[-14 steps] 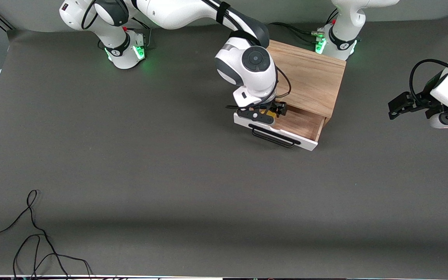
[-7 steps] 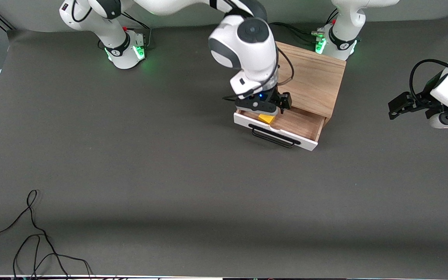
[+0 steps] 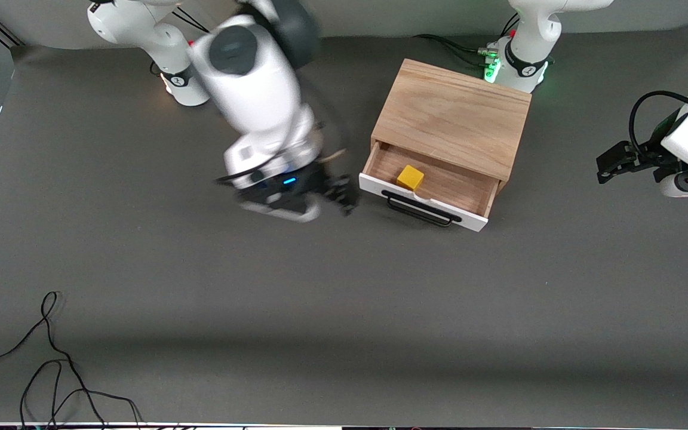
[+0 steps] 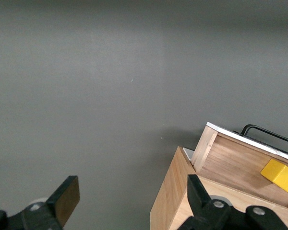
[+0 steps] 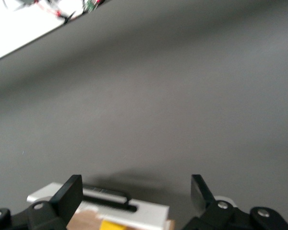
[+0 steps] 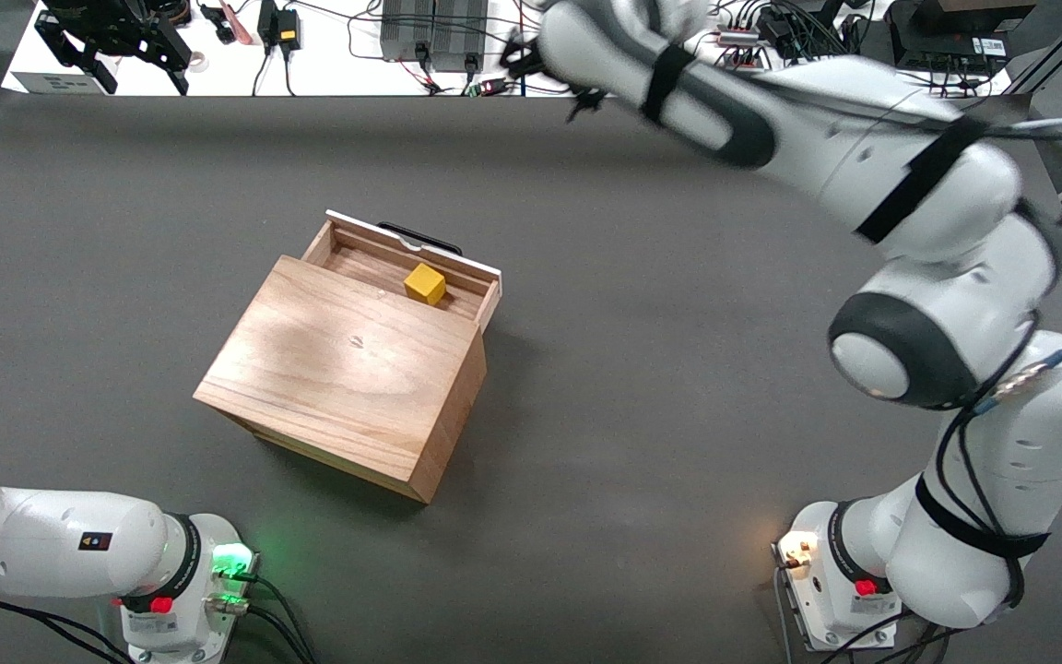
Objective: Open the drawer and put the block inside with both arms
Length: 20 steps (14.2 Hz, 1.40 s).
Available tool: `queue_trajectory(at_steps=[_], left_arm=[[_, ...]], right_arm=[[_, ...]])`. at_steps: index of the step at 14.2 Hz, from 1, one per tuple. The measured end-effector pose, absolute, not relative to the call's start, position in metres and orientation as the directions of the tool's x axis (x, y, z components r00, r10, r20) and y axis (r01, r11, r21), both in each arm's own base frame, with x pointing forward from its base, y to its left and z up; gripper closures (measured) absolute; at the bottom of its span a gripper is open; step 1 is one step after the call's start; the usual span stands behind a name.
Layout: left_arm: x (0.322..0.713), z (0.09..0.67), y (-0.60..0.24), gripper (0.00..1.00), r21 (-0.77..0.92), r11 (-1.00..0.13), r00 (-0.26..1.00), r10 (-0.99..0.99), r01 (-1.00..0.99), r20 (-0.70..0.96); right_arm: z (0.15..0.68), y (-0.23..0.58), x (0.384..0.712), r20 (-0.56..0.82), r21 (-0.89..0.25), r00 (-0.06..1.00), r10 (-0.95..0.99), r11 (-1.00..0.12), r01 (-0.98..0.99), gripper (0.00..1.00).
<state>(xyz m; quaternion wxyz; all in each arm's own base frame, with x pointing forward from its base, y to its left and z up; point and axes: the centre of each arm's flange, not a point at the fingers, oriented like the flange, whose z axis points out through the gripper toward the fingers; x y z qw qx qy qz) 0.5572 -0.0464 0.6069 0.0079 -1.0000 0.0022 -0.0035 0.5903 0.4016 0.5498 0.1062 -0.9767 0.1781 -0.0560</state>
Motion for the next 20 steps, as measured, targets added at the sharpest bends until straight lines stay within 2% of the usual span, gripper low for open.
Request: queue_trajectory(at_steps=[2,6,9,11,14,20], left_arm=[[0.557,0.607,-0.047,0.0,-0.016,-1.0,1.0,-0.005,-0.005,0.007],[0.557,0.607,-0.047,0.0,-0.015,-1.0,1.0,-0.005,-0.005,0.007],[0.557,0.607,-0.046,0.0,-0.014,-1.0,1.0,-0.004,-0.004,0.007],[0.557,0.607,-0.047,0.0,-0.014,-1.0,1.0,-0.005,-0.004,0.007],[0.557,0.607,-0.047,0.0,-0.014,-1.0,1.0,-0.005,-0.005,0.006],[0.557,0.607,-0.046,0.0,-0.014,-1.0,1.0,-0.003,-0.003,0.006]], right_arm=[[0.563,0.328,0.613,0.074,-0.221,0.93,-0.359,-0.916,-0.335,0.0],[0.584,0.192,0.627,0.073,-0.204,0.927,-0.369,-0.915,-0.348,0.0],[0.596,0.076,0.622,0.061,-0.181,0.941,-0.333,-0.931,-0.317,0.0],[0.602,0.03,0.609,0.039,-0.139,0.951,-0.307,-0.944,-0.299,0.0],[0.602,0.031,0.598,0.031,-0.025,0.967,-0.252,-0.968,-0.251,0.0],[0.597,0.043,0.598,0.022,-0.021,0.973,-0.229,-0.973,-0.228,0.0]])
